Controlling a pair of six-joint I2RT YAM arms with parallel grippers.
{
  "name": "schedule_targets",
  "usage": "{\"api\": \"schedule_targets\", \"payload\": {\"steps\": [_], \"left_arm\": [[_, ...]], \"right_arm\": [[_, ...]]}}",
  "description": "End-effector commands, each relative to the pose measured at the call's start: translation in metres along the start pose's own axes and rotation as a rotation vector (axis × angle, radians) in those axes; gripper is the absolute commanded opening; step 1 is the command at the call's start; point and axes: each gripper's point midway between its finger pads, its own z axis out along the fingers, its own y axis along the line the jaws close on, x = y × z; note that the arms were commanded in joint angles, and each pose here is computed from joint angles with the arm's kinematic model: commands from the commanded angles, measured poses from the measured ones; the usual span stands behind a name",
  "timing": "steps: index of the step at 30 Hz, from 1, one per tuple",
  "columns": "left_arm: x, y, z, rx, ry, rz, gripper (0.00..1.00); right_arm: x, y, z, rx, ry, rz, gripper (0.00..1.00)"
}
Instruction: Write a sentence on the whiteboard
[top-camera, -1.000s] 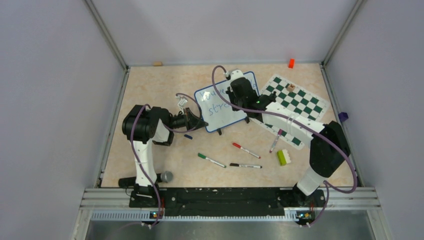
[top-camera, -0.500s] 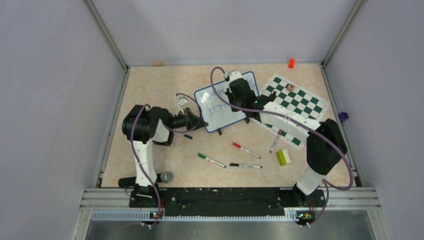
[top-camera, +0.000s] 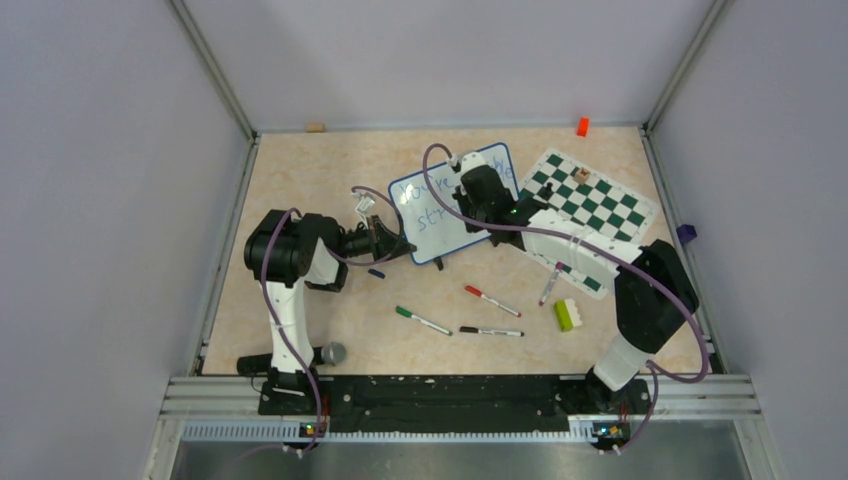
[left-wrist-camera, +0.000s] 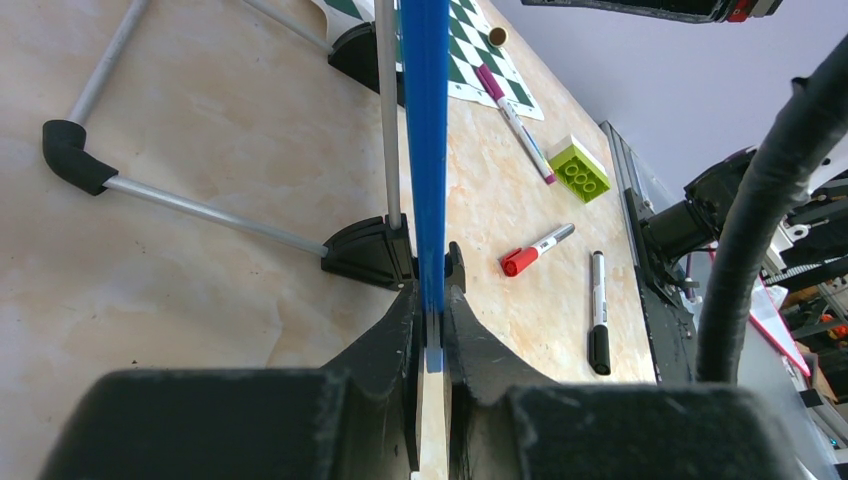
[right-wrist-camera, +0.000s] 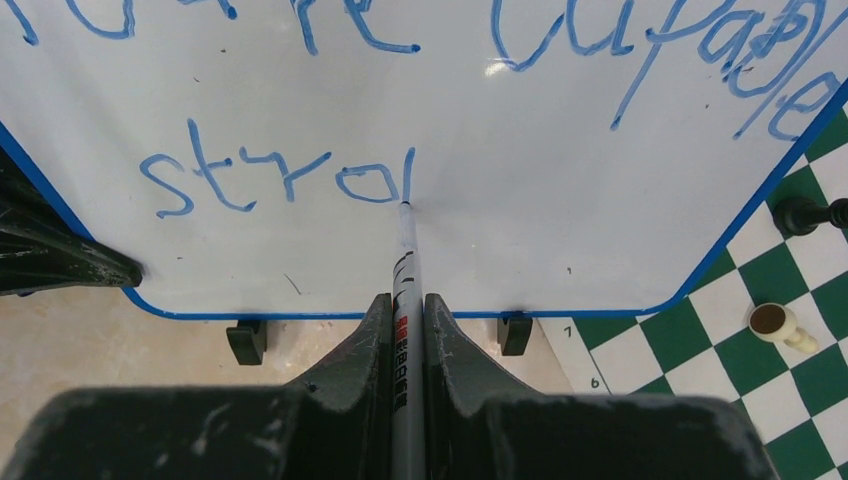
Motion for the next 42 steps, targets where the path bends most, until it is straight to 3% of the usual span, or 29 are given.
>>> {"api": "schedule_targets", "payload": {"steps": [1, 17, 42], "left_arm": [[-0.013, -0.016, -0.001, 0.063, -0.006, 0.139, 0.06], [-0.012, -0.017, -0.001, 0.063, -0.005, 0.136, 0.06], [-0.013, -0.016, -0.001, 0.062, -0.006, 0.136, 0.06]], "right_arm": [[-0.012, -0.002, -0.005, -0.006, -0.039, 0.026, 0.0], [-0.047, -0.015, 0.0, 0.047, -0.092, 0.037, 0.0], [-0.007, -0.02, -0.002, 0.034, -0.009, 0.044, 0.0]]}}
